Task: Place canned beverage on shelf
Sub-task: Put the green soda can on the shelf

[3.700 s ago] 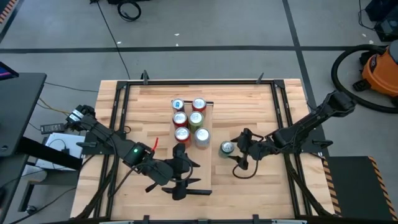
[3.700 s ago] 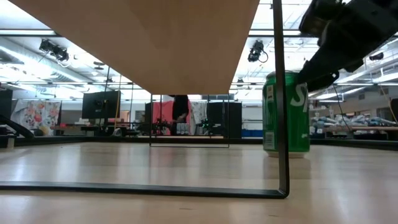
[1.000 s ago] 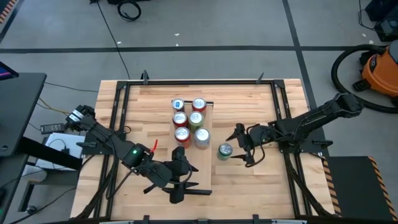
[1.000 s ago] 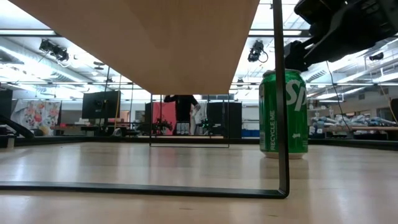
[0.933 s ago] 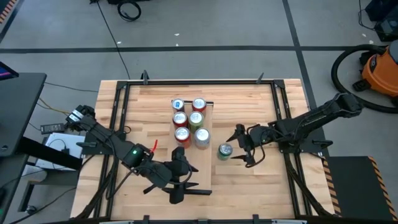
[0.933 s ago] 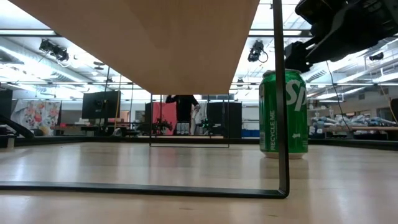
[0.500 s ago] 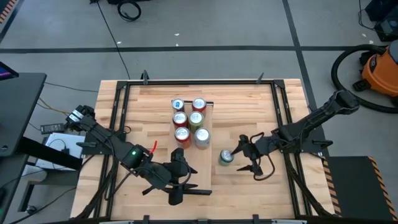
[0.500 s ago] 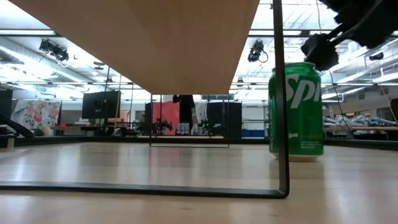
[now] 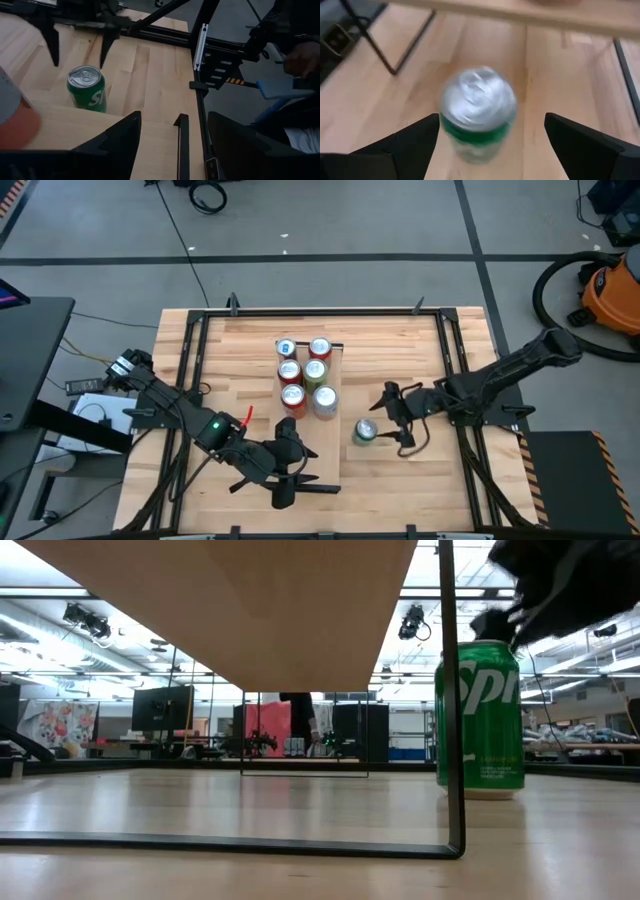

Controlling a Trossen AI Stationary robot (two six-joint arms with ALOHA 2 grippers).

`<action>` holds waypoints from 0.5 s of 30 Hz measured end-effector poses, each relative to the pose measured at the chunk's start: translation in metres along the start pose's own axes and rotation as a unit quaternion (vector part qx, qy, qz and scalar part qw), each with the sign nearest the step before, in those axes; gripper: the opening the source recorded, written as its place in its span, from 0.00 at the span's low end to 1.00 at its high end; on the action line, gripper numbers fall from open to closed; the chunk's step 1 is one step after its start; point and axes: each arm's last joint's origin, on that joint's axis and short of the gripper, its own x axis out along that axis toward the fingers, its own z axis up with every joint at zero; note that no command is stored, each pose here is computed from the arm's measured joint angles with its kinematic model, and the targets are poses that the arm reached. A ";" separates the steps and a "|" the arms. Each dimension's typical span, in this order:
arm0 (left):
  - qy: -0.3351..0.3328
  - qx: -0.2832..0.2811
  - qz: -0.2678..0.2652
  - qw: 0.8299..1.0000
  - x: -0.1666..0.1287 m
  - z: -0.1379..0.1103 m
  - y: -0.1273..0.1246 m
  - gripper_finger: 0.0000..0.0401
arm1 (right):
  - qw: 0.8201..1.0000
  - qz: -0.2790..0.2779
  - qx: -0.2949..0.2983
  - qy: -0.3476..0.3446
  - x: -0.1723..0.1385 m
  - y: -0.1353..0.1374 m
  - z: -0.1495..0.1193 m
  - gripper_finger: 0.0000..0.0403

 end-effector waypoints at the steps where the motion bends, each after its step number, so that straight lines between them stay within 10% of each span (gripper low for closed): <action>1: 0.000 0.000 0.000 1.000 0.000 0.000 0.000 0.60 | 1.000 0.004 0.001 0.002 0.002 -0.003 -0.004 0.92; 15: 0.000 0.000 0.000 1.000 0.000 0.000 0.000 0.60 | 0.994 0.081 0.046 -0.055 0.009 0.013 -0.034 0.92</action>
